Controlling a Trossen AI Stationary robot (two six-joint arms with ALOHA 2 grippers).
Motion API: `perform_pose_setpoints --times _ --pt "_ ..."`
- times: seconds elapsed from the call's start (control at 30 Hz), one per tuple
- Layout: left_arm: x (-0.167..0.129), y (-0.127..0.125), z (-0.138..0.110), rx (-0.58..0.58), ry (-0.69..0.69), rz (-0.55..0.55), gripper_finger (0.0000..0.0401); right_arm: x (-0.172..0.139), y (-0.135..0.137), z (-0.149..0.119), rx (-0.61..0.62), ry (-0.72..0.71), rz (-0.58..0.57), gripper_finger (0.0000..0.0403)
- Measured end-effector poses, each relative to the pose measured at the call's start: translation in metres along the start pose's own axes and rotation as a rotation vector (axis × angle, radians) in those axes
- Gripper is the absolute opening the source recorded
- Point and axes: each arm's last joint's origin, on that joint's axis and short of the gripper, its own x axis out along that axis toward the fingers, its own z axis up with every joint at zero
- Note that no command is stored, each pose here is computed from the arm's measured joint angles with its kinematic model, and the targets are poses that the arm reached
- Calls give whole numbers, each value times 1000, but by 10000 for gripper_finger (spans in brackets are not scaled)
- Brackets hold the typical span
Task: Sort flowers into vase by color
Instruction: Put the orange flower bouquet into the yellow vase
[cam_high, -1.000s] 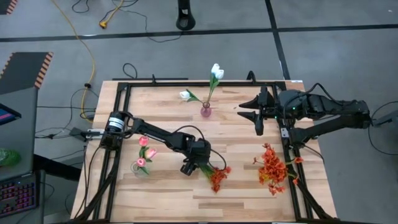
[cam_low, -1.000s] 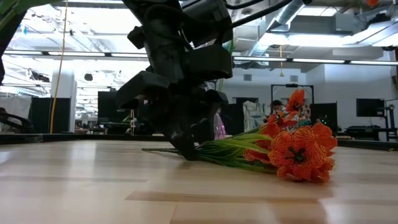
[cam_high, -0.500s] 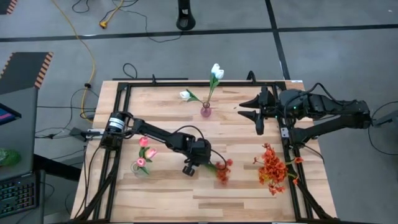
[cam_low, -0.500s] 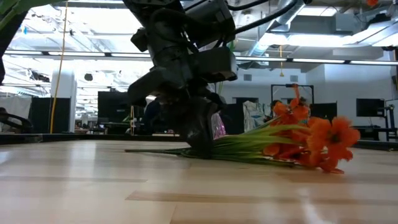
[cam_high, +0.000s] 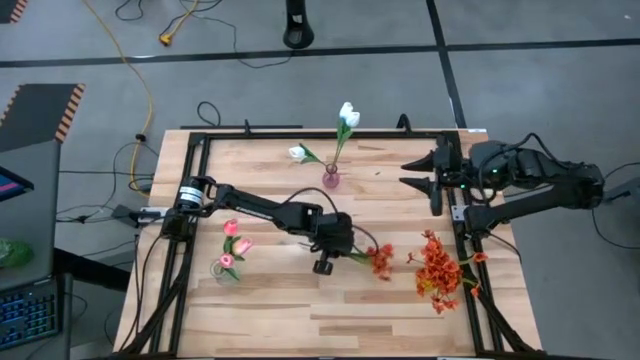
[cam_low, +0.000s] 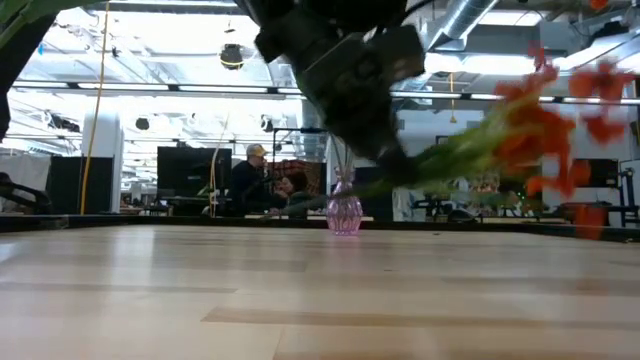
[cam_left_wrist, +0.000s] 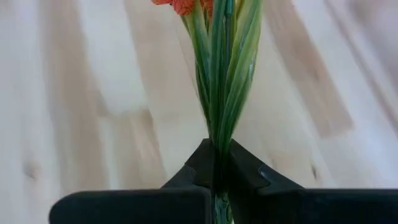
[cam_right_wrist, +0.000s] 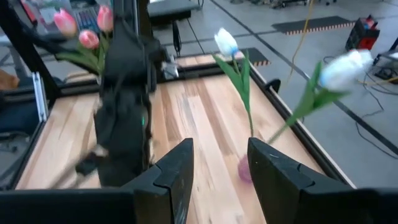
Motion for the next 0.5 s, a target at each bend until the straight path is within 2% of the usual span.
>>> perform_pose_setpoints --times 0.5 --pt "-45 30 58 -33 -198 95 2 -34 -11 -15 -8 34 -4 177"
